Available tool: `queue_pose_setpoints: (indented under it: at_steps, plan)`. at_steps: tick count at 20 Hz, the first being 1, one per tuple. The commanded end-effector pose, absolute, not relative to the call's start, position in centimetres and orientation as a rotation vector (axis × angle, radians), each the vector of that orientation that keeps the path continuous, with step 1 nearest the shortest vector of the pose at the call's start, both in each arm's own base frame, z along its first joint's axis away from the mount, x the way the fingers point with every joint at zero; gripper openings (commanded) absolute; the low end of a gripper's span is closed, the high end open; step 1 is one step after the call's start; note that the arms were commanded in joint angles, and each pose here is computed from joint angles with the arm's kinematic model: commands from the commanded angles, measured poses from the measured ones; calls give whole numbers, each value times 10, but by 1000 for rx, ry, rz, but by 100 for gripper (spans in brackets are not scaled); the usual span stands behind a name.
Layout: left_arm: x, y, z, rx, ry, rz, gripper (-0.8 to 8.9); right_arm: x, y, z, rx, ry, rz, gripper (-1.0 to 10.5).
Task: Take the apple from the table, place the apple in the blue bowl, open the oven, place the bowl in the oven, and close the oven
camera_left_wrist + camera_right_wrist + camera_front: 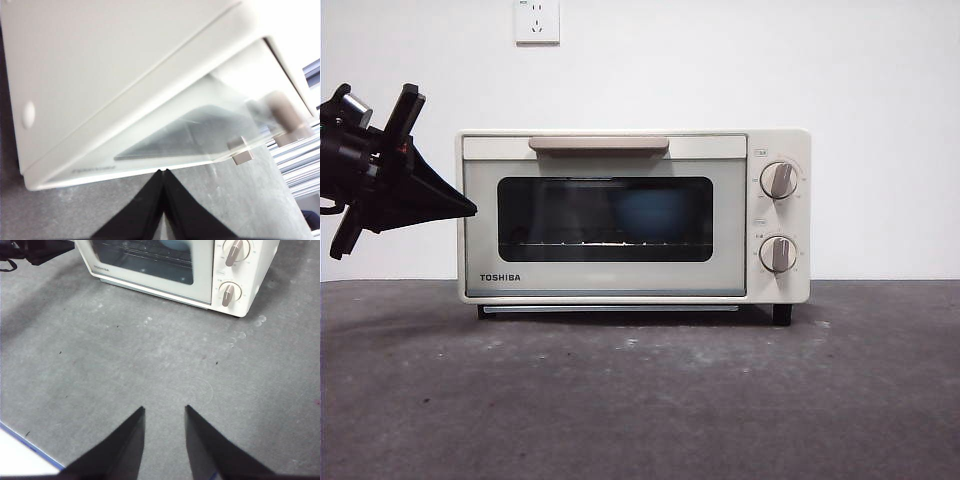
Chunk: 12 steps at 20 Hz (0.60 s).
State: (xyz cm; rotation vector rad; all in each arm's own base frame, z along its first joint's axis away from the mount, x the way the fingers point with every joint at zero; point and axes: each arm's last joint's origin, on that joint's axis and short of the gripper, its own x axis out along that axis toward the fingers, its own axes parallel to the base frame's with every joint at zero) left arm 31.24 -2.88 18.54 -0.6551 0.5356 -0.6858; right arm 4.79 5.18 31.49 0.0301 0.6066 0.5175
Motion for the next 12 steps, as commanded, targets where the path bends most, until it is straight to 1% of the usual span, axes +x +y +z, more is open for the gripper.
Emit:
queue_pose_setpoints:
  at_steps: [1, 6, 9, 12]
  plan:
    - [316, -28, 189, -672, 529, -687, 7, 48, 53, 317, 48, 602, 520, 127]
    - [304, -33, 205, -657, 548, -713, 7, 48, 52, 317, 43, 591, 497, 127]
    - [283, -41, 227, -549, 549, -726, 7, 49, 54, 320, 55, 562, 508, 127]
    - [251, -52, 248, -405, 566, -669, 7, 53, 58, 323, 71, 497, 533, 127]
